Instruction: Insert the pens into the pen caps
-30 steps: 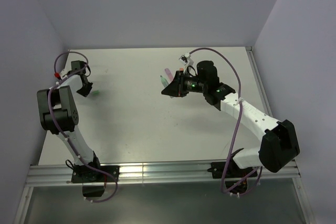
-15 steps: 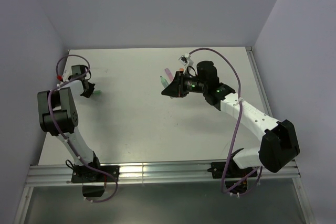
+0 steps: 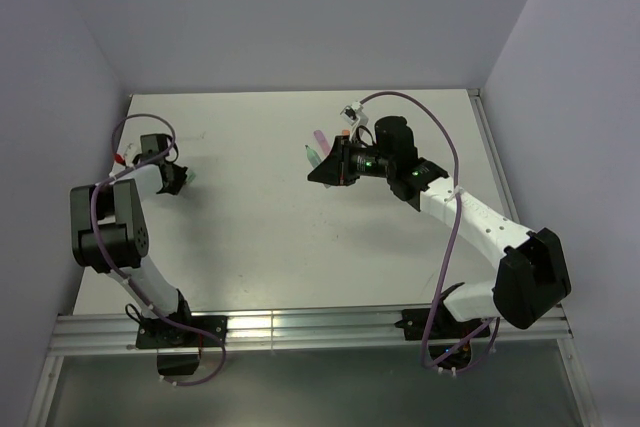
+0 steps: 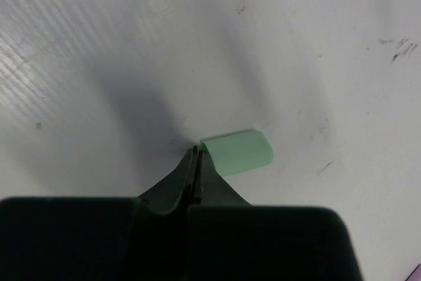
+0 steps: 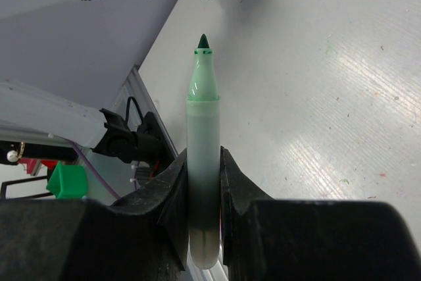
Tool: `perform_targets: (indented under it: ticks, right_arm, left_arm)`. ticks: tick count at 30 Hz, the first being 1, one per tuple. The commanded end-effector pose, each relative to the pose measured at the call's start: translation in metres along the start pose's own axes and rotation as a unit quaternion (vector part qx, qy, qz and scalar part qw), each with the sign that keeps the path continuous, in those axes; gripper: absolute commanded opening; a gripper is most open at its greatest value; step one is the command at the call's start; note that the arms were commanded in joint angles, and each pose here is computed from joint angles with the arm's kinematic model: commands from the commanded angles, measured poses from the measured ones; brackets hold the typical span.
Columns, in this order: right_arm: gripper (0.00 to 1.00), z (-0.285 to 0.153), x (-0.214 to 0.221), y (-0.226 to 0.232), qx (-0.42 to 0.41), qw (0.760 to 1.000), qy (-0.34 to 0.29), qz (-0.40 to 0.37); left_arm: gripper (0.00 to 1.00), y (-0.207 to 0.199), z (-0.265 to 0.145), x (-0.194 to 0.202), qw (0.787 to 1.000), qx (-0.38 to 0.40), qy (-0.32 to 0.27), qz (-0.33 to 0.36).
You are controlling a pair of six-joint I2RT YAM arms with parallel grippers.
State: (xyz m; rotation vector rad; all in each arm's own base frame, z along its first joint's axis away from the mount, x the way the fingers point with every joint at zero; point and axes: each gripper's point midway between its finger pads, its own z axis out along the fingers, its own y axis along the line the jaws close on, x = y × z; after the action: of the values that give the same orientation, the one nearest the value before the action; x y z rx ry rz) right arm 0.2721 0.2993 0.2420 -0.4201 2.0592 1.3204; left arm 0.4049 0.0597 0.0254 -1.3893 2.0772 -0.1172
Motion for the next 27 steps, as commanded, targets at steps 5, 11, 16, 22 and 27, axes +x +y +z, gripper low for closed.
perform_targets:
  ticks: [5, 11, 16, 22, 27]
  right_arm:
    - [0.00, -0.007, -0.011, 0.007, -0.008, 0.999, -0.021, -0.026]
    - [0.00, -0.006, -0.010, 0.006, -0.009, 1.000, -0.018, -0.024]
    - [0.00, -0.004, -0.008, 0.005, -0.009, 1.000, -0.015, -0.022]
    - [0.00, -0.004, -0.010, 0.007, -0.012, 1.000, -0.016, -0.023]
    - [0.00, -0.004, -0.009, 0.006, -0.011, 1.000, -0.015, -0.022]
  left_arm:
    - [0.00, -0.038, -0.018, 0.002, 0.998, 0.056, -0.010, 0.005]
    - [0.00, -0.047, -0.026, 0.009, 0.999, 0.051, -0.004, 0.018]
    - [0.00, -0.049, -0.047, 0.001, 0.999, 0.040, -0.019, 0.027]
    - [0.21, -0.050, -0.067, -0.030, 0.995, -0.001, -0.065, 0.073]
    - [0.53, -0.076, -0.040, -0.034, 0.980, -0.014, -0.032, 0.197]
